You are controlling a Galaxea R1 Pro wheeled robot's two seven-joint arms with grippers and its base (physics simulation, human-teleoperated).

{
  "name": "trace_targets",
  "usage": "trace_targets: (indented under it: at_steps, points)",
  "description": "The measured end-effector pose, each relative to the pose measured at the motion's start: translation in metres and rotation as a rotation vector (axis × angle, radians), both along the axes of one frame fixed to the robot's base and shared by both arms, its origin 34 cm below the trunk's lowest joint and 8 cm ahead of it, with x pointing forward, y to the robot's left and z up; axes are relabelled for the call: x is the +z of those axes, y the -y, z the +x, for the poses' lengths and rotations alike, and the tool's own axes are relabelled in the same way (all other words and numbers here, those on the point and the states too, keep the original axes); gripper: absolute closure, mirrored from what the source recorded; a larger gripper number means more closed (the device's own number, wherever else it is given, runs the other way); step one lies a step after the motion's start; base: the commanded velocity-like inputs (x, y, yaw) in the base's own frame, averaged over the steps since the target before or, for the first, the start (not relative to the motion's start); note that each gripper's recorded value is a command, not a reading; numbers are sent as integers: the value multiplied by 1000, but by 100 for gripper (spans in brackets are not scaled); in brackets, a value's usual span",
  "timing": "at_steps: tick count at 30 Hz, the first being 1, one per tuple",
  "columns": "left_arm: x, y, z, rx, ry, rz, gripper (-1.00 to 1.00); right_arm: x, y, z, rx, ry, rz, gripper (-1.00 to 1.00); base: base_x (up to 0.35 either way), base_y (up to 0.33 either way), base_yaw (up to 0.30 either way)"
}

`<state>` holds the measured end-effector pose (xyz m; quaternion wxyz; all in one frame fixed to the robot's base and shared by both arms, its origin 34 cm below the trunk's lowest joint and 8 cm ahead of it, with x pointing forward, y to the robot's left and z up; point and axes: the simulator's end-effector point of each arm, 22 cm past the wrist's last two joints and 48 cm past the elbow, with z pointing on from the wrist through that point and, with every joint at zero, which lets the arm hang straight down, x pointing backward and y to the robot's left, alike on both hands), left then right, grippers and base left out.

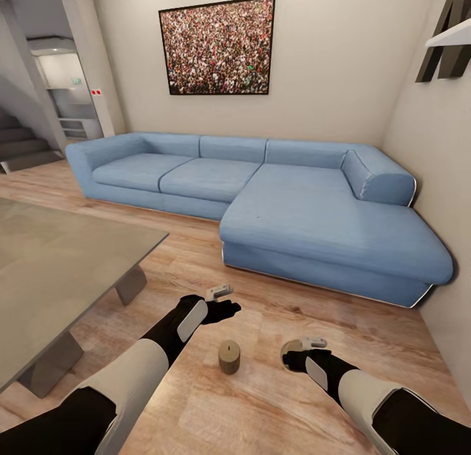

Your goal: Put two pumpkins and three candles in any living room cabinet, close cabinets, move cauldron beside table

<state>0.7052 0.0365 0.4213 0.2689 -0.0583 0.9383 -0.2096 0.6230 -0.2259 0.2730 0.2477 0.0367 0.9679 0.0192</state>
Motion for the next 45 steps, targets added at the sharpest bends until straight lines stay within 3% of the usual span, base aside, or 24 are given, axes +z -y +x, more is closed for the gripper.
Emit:
trace_targets:
  at_steps: [9, 16, 23, 25, 27, 30, 39, 41, 45]
  points:
    - [-2, -2, -1, 3, -4, 7, -100, 1, -1, 1, -1, 4, 2, 100, 190, 0, 0]
    - [-19, -8, -12, 6, -49, 27, -100, 1, 2, 2, -8, 2, 2, 100, 136, 0, 0]
    - [-26, -13, -16, -6, -61, 58, -100, -2, 4, -5, -13, -39, 3, 100, 9, 0, 0]
    - [-34, -19, -22, -27, -74, 101, -100, 1, -6, -3, 1, -55, 20, 100, 1, 0, 0]
    - [-42, -25, -27, -56, -86, 150, -100, 15, -33, 5, 42, -78, 69, 100, 0, 0, 0]
    - [-44, -28, -29, -69, -89, 173, -100, 39, -46, 19, 102, -94, 98, 100, 0, 0, 0]
    - [-45, -28, -29, -77, -86, 175, -100, 64, -42, 20, 146, -167, 121, 100, 0, 0, 0]
    - [-45, -28, -29, -75, -86, 174, -100, 63, -25, 16, 123, -196, 113, 100, 0, 0, 0]
    - [-45, -29, -29, -73, -87, 179, -100, 65, -6, 10, 62, -248, 151, 100, 0, 0, 0]
